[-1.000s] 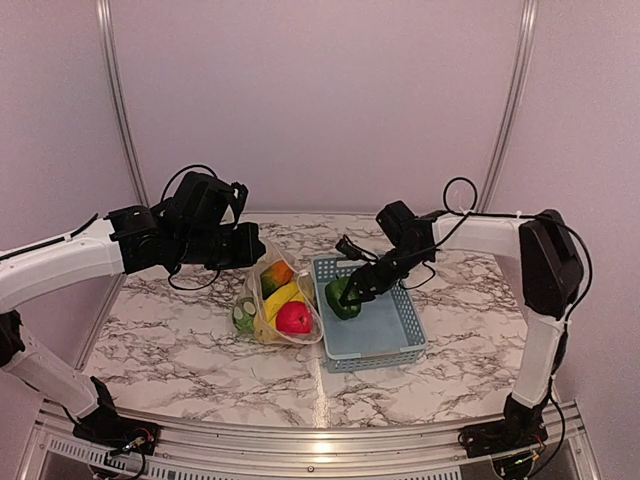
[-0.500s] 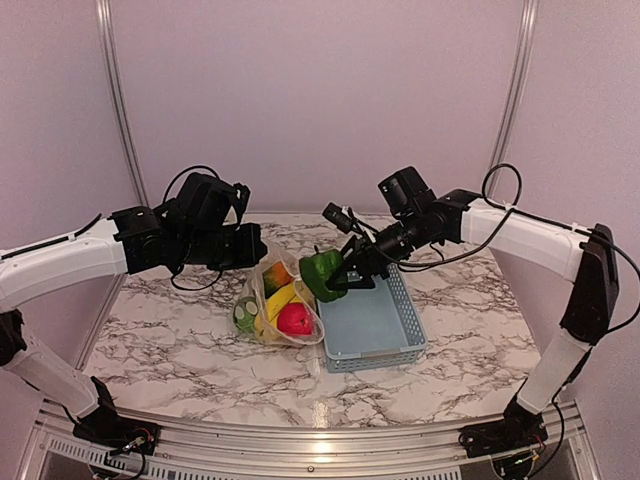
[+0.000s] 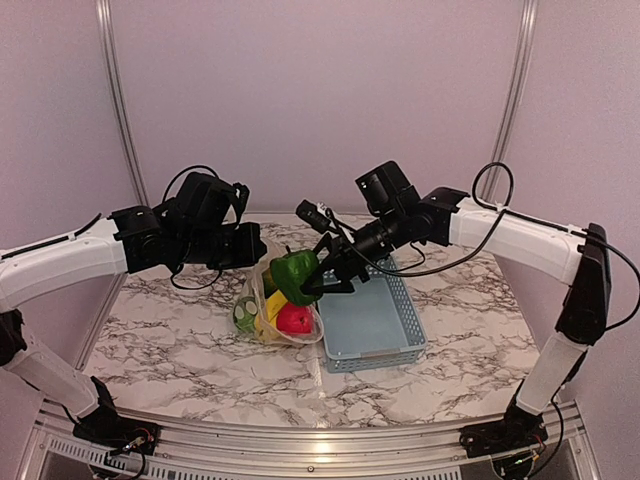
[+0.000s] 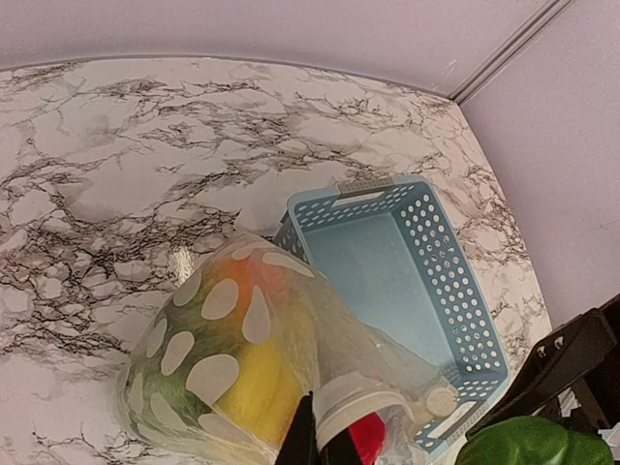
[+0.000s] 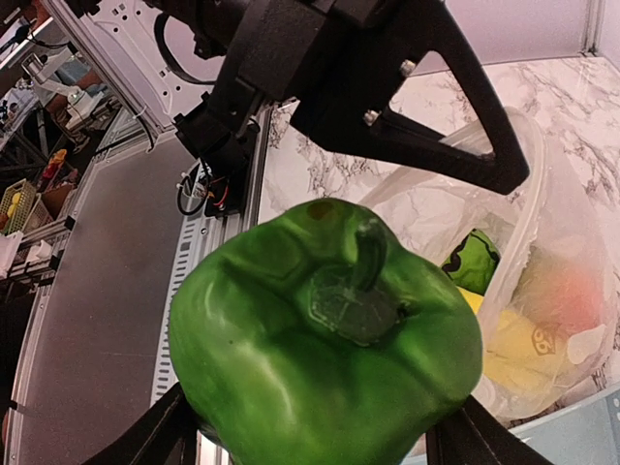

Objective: Place the food in the zip-top bag and seal the zipper
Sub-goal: Place the fake vegetable in the zipper food storage bag.

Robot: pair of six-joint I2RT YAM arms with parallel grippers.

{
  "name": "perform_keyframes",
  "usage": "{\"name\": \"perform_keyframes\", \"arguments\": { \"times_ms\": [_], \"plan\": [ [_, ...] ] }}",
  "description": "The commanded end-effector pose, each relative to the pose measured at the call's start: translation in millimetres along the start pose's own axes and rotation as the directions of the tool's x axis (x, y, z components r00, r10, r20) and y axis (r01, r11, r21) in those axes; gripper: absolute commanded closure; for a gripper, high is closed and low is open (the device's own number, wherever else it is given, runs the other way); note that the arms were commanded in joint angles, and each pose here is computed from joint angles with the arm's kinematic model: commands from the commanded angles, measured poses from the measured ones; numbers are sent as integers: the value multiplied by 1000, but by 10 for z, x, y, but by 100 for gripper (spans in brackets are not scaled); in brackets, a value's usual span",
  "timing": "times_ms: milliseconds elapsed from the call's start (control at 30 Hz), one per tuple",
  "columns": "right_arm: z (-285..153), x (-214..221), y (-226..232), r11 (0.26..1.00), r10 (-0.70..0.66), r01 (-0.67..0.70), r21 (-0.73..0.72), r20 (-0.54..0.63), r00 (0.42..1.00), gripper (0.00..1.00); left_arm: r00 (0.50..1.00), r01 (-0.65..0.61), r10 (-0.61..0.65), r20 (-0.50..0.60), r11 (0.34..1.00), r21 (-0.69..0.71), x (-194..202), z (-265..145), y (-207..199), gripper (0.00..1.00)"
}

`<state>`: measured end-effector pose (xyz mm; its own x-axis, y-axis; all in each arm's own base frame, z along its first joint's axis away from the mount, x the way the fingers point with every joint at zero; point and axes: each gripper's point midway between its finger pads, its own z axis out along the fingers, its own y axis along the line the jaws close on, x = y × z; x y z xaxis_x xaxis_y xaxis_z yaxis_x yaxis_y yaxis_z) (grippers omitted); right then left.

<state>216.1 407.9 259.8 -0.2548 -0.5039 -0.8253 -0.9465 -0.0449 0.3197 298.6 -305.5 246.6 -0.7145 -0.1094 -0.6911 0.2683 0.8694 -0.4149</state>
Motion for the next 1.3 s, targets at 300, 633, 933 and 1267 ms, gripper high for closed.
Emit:
{"name": "perform_keyframes", "arguments": {
  "times_ms": [300, 633, 933, 1267],
  "plan": [
    [349, 118, -486, 972, 172, -161, 173, -48, 984, 37, 999, 26, -26, 25, 999, 22, -78, -83, -7, 100],
    [510, -84, -791, 943, 254, -246, 226, -5, 967, 34, 999, 44, -45, 5, 994, 96, -18, -12, -133, 100],
    [569, -143, -734, 958, 227, -219, 187, -22, 974, 11, 998, 55, -56, 24, 996, 67, -4, -42, -31, 100],
    [-34, -523, -303, 993, 55, -59, 97, 41, 998, 1, 999, 21, -22, 24, 999, 50, -19, -34, 80, 100]
  ]
}}
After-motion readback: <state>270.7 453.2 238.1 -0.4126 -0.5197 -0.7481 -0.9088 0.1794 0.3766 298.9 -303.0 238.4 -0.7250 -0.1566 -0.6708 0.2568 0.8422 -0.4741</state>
